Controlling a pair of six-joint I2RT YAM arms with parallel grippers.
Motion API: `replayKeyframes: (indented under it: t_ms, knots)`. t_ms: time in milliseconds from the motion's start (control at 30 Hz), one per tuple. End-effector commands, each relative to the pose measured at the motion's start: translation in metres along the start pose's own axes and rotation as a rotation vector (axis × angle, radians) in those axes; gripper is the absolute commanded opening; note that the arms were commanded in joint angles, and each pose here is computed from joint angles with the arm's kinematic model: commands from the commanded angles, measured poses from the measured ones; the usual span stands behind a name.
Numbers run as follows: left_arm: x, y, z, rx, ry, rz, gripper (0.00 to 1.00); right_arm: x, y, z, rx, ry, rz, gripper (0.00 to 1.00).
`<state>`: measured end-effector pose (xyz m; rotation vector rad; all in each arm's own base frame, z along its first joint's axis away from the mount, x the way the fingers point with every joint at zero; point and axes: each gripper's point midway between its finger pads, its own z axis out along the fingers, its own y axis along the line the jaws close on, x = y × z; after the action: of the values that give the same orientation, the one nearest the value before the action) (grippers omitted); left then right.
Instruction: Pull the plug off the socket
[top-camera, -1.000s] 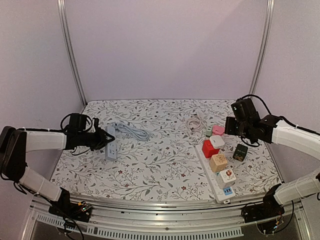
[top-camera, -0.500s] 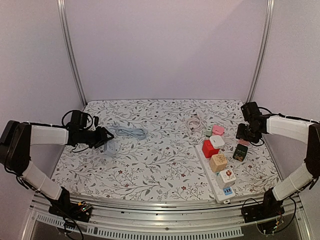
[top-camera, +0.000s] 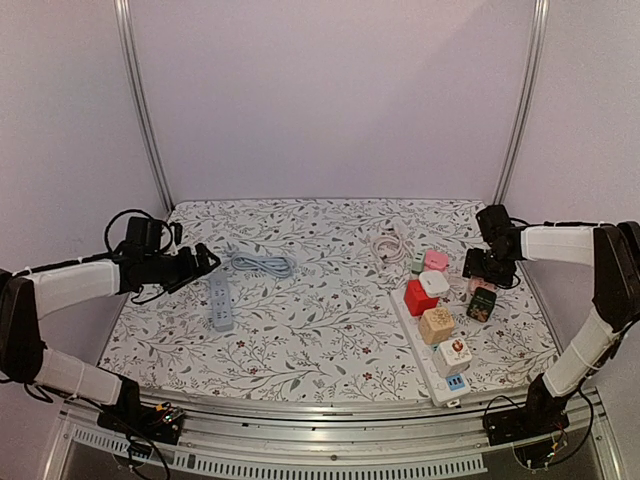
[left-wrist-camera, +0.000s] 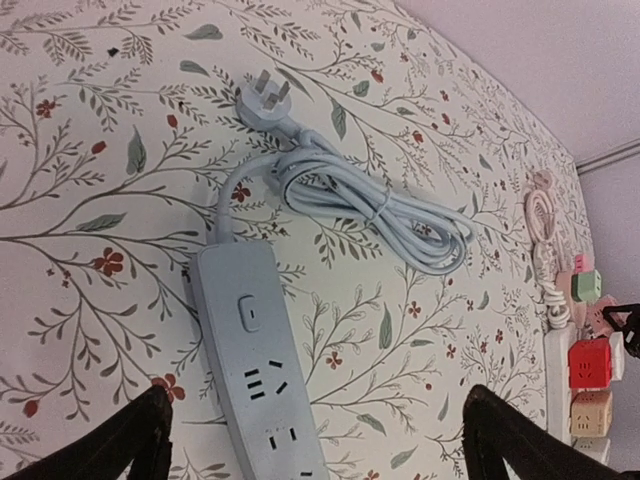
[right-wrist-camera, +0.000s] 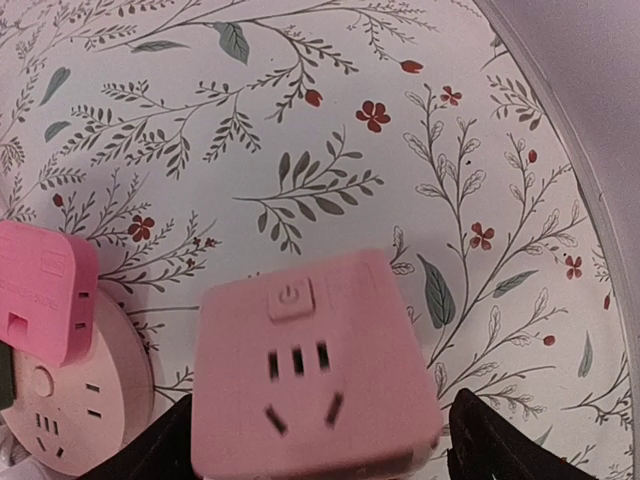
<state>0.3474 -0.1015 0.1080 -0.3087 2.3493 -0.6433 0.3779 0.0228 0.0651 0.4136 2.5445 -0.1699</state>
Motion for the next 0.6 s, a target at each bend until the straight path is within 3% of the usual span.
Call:
replayKeyframes:
  t_ms: [0,100,233,367,567]
  knots:
    - [0.004,0.002,-0.013,-0.014,-0.004,0.019,1.0,-0.008,0.005,-0.004,-0.033,-0.013,0.009,0.89]
    - [0.001,-0.008,-0.021,0.021,-0.008,0.027,1.0,-0.011,0.003,-0.018,-0.052,-0.029,0.005,0.99]
    - [-0.002,-0.022,-0.031,0.072,-0.019,0.036,0.99,-0.009,0.011,-0.048,-0.159,-0.035,0.002,0.99]
    - [-0.002,-0.033,-0.035,0.111,-0.017,0.046,1.0,0.004,0.042,-0.088,-0.404,-0.018,-0.016,0.99]
    - [0.006,-0.041,-0.034,0.127,0.005,0.057,1.0,0.033,0.09,-0.134,-0.649,0.031,-0.078,0.91]
